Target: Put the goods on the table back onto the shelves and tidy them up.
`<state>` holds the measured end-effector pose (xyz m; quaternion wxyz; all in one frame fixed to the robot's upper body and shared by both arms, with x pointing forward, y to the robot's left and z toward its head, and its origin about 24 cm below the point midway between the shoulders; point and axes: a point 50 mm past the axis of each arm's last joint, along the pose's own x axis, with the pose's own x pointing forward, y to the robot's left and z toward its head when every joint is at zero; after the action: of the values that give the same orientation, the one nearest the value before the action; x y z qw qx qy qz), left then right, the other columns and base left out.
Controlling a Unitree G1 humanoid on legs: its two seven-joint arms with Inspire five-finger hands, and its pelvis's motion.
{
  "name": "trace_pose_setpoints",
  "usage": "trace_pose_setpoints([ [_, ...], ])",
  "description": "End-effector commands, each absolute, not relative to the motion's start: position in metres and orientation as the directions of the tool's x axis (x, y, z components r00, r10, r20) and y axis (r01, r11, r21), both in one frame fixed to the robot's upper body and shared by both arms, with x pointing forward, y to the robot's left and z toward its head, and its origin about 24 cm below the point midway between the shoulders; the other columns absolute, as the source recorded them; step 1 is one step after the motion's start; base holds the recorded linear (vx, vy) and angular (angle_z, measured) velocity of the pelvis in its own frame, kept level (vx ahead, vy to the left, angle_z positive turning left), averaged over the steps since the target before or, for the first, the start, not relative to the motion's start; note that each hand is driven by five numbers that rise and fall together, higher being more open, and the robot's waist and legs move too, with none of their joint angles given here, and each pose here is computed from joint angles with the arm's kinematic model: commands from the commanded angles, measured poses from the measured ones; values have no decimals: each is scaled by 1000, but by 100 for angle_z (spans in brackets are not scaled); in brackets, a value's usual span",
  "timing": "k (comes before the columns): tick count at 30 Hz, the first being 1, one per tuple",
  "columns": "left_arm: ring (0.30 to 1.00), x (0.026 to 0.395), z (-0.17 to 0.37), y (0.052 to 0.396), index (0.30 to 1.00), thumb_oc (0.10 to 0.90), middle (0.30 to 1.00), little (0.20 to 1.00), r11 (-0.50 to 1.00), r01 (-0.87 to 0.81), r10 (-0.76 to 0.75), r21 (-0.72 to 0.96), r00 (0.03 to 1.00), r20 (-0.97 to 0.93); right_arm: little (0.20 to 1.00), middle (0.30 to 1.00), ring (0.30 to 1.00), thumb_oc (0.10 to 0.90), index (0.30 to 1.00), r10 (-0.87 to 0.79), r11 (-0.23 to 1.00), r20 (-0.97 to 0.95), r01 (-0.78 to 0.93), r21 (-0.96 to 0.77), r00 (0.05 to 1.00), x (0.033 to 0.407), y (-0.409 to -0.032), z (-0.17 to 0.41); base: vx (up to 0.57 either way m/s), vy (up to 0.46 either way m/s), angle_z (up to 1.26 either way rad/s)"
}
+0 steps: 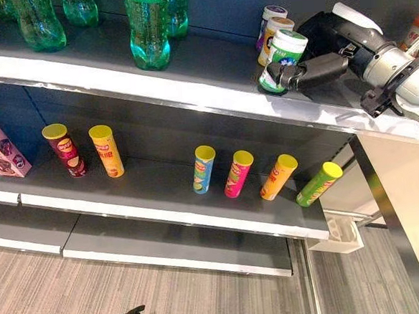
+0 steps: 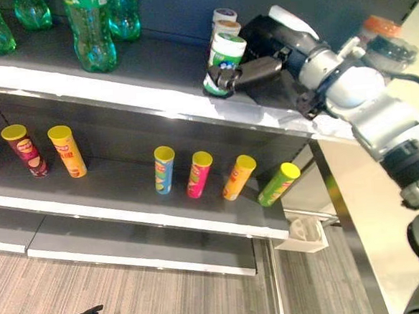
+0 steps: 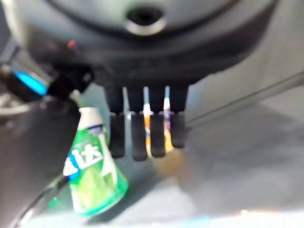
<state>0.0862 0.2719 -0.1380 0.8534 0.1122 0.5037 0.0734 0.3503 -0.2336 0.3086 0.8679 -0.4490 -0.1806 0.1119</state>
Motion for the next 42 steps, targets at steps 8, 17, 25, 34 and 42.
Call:
trace_pose_setpoints([
  [8, 900, 96, -126, 293, 900, 800, 900, 900, 941, 14, 279, 338, 532, -799, 867, 867, 867, 778, 867, 314, 573, 411, 175, -801, 856, 339, -240, 371, 0, 0, 0],
  [17, 900, 96, -127, 291, 900, 800, 900, 900, 941, 28, 272, 337, 531, -802, 900, 900, 900, 800, 900, 293, 563, 419, 198, -802, 860, 338, -244, 373, 0, 0, 0],
  [25, 900, 97, -127, 290, 900, 800, 900, 900, 940, 43, 266, 338, 530, -805, 900, 900, 900, 800, 900, 293, 581, 435, 203, -788, 852, 333, -248, 377, 0, 0, 0],
  [34, 900, 96, -128, 290, 900, 800, 900, 900, 941, 49, 260, 334, 523, -811, 900, 900, 900, 800, 900, 300, 632, 522, 244, -736, 799, 316, -252, 394, -6, 0, -3],
  [42, 900, 93, -131, 286, 900, 800, 900, 900, 944, 54, 254, 326, 512, -821, 900, 900, 900, 800, 900, 249, 739, 725, 358, -571, 642, 280, -266, 429, 0, 23, -8],
])
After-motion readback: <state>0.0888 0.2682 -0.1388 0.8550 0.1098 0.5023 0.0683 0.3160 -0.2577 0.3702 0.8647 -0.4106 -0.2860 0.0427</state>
